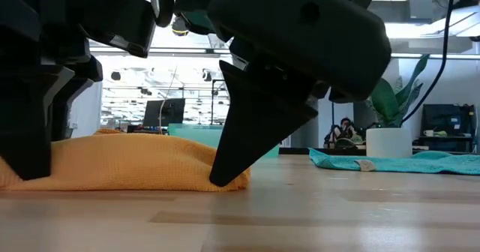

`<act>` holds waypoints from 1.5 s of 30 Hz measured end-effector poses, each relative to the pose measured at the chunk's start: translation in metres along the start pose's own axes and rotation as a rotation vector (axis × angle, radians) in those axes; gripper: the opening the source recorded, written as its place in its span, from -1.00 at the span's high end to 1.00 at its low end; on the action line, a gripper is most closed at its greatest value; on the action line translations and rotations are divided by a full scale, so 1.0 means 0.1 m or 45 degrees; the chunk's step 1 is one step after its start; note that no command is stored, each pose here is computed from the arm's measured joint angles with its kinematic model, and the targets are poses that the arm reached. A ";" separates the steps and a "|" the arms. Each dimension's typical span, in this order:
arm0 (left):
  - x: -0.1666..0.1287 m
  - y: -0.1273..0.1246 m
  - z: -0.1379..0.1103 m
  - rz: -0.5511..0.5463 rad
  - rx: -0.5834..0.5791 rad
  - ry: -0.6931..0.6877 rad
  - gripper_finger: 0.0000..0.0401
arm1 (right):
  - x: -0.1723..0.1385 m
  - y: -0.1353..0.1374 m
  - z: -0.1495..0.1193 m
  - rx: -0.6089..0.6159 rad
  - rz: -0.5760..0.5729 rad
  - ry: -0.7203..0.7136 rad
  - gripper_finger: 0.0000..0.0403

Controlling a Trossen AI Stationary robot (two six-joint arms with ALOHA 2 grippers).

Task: Roll microfiber towels into tight, uniform cylinder then place into a basket
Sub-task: Roll the yellow microfiber towel

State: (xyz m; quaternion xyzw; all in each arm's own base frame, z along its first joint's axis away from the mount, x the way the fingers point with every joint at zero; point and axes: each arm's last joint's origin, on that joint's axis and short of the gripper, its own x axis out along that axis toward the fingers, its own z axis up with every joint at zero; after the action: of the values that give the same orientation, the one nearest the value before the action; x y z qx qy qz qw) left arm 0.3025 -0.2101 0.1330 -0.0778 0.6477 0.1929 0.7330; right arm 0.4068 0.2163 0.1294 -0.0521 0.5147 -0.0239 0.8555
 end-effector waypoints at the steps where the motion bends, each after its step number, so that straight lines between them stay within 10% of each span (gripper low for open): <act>1: 0.00 0.00 0.00 0.000 0.001 0.000 0.48 | 0.00 0.00 0.00 0.000 0.000 0.000 0.40; 28: -0.66 -0.23 -0.34 0.262 0.312 -0.197 0.41 | 0.00 0.00 -0.03 0.000 0.010 0.041 0.40; 45: -0.23 -0.10 -0.32 0.261 0.168 -0.209 0.41 | -0.25 0.31 -0.07 -0.240 -0.099 -0.147 0.40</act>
State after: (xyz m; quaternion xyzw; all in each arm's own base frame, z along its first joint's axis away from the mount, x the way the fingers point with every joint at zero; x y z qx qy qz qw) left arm 0.2754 -0.2354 0.1493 0.0531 0.6015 0.2293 0.7634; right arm 0.3882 0.2494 0.1442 -0.1535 0.4622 -0.0054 0.8734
